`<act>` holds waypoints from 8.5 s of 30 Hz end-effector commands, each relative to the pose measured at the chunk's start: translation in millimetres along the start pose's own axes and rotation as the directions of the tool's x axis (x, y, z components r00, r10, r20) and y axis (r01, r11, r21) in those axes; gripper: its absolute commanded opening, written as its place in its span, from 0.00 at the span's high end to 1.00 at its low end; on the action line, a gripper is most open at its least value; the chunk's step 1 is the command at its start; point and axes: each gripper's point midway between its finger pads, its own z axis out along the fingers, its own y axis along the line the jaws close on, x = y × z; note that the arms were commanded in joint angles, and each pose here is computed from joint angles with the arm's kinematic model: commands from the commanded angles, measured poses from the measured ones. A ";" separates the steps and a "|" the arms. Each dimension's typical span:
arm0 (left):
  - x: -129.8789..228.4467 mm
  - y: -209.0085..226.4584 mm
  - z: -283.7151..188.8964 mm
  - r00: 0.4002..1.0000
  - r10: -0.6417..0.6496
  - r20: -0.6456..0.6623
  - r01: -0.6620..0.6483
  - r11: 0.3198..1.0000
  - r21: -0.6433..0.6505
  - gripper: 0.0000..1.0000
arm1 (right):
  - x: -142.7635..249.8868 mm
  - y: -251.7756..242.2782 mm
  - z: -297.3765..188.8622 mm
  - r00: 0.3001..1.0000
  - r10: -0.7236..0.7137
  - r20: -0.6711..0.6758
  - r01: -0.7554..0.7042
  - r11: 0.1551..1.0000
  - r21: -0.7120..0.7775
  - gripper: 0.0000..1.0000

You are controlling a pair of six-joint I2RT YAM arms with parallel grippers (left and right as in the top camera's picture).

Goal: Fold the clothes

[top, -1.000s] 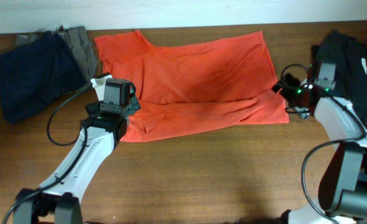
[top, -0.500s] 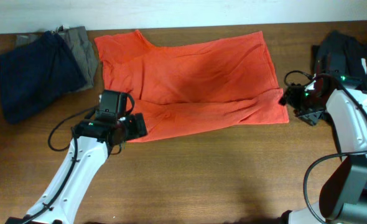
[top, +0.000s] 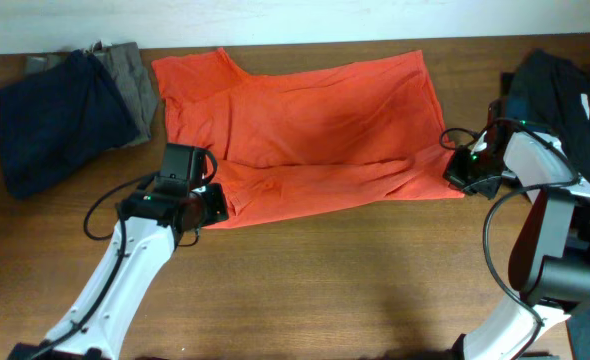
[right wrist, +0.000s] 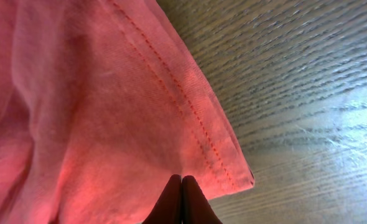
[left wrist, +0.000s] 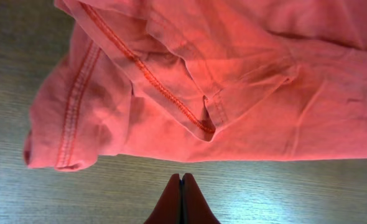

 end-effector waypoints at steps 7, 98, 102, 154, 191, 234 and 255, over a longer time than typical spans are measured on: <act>14.2 0.7 54.1 0.991 -0.003 -0.134 0.001 1.000 -0.017 0.99 | -0.6 6.4 2.1 0.998 -0.056 -0.002 0.056 0.998 -0.021 0.96; -65.9 -18.8 63.4 0.995 0.006 -0.095 0.002 0.997 0.077 0.99 | -13.5 57.6 -4.4 0.983 -0.163 0.090 0.178 0.964 -0.199 0.96; -53.6 -17.8 96.2 0.988 0.003 -0.157 0.010 0.997 0.080 0.99 | -7.8 50.6 19.4 0.987 -0.157 0.032 0.160 0.969 -0.185 0.96; -136.7 33.1 -16.8 0.986 -0.046 0.160 0.057 0.996 -0.066 0.01 | -6.4 4.6 -106.9 0.958 -0.099 0.271 0.068 0.990 0.120 0.41; -329.8 68.7 132.1 0.924 -0.214 0.316 0.172 0.972 0.157 0.01 | -179.8 150.7 -65.1 0.844 -0.289 0.452 0.399 0.901 -0.169 0.01; -286.4 42.1 226.8 0.955 -0.229 0.191 0.189 0.961 0.203 0.69 | -198.6 156.3 -53.9 0.801 -0.306 0.514 0.434 0.889 -0.147 0.01; -266.6 44.6 231.2 0.965 -0.235 0.114 0.214 0.961 0.176 0.69 | -223.6 182.7 61.7 0.750 -0.307 0.586 0.458 0.880 -0.124 0.01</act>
